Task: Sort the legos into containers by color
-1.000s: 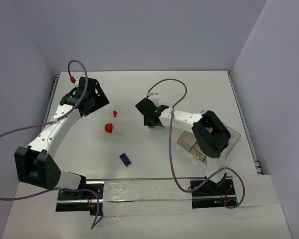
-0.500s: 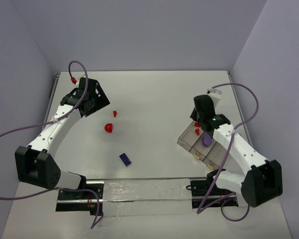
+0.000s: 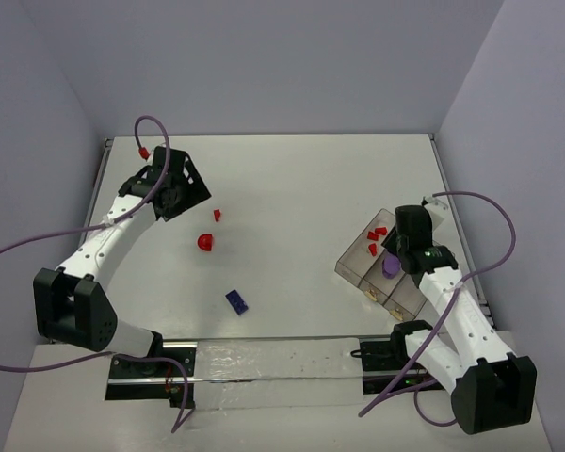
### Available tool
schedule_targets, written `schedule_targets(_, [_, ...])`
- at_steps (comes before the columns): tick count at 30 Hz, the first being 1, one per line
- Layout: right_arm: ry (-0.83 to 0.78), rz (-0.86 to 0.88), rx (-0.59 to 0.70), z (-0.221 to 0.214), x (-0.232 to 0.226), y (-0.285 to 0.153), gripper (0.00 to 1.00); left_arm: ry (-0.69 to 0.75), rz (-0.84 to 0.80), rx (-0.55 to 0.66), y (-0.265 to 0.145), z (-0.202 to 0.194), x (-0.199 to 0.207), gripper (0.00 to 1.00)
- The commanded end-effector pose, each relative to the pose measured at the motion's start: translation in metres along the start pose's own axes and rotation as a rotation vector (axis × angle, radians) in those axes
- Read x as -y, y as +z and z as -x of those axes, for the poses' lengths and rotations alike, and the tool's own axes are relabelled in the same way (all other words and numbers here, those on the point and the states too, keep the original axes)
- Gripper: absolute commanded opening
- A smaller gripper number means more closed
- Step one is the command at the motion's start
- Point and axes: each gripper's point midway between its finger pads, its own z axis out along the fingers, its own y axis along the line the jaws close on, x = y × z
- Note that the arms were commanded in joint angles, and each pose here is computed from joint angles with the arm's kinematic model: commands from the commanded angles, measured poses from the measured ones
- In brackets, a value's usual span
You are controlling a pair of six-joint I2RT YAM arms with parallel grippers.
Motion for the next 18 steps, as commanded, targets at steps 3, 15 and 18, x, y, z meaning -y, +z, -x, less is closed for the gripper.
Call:
schedule_targets(3, [0.036, 0.0, -0.025, -0.014, 0.008, -0.004, 0.34, -0.015, -0.038, 0.033, 0.002, 0.014, 0.011, 0.88])
schedule_targets(15, [0.053, -0.005, -0.032, -0.017, 0.011, -0.012, 0.38, 0.0, -0.031, 0.003, 0.011, 0.008, 0.012, 0.89])
schedule_targets(18, [0.062, 0.0, -0.045, -0.016, 0.008, -0.015, 0.56, 0.008, -0.025, -0.008, 0.014, 0.006, 0.012, 0.89])
